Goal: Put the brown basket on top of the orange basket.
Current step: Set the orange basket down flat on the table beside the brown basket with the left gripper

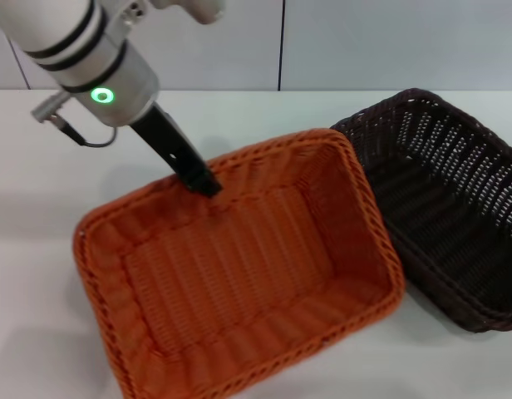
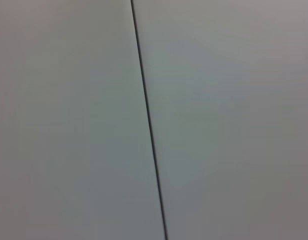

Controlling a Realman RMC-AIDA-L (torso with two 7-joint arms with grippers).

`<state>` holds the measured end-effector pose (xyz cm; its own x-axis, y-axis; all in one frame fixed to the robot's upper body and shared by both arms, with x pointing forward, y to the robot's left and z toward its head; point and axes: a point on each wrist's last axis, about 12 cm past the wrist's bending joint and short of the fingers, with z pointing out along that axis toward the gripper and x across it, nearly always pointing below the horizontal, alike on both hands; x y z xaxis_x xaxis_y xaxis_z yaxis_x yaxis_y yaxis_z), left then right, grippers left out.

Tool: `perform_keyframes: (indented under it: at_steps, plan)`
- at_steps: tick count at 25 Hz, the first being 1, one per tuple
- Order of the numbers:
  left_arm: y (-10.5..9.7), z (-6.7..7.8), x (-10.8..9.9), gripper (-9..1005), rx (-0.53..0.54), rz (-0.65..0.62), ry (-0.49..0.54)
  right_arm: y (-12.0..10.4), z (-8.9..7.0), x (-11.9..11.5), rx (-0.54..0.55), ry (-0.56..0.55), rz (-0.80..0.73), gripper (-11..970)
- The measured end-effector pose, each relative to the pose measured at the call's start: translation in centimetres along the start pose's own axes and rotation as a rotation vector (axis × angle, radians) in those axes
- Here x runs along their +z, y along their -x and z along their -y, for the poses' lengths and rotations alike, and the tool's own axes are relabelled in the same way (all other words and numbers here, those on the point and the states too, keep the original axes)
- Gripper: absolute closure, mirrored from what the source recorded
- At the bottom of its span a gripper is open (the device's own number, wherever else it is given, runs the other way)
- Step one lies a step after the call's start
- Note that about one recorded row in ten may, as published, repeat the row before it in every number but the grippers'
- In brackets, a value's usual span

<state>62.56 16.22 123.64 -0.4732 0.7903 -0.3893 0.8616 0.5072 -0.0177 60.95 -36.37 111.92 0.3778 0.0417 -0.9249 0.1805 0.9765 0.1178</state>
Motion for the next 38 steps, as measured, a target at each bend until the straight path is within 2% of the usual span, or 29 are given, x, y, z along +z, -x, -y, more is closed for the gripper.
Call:
perform_keyframes:
  at_steps: [5,15,19,35,38]
  plan:
    - [1.3,0.8,1.3,801,0.035,0.009,-0.041,-0.1,0.8,-0.5,-0.01,-0.013,-0.007,326]
    - [2.5,1.3,1.3,784,0.079,0.041,-0.046,-0.2,1.1,-0.7,-0.012,-0.024,-0.014,325]
    - [3.5,1.8,1.0,777,0.137,0.051,-0.046,-0.2,1.1,-0.7,-0.011,-0.025,-0.016,325]
    - [4.2,2.7,1.9,750,0.176,-0.003,0.01,-0.4,1.1,-0.8,-0.006,-0.028,-0.021,324]
    - [4.1,2.6,1.8,625,0.173,0.003,0.017,-0.4,1.0,-0.9,-0.004,-0.027,-0.022,324]
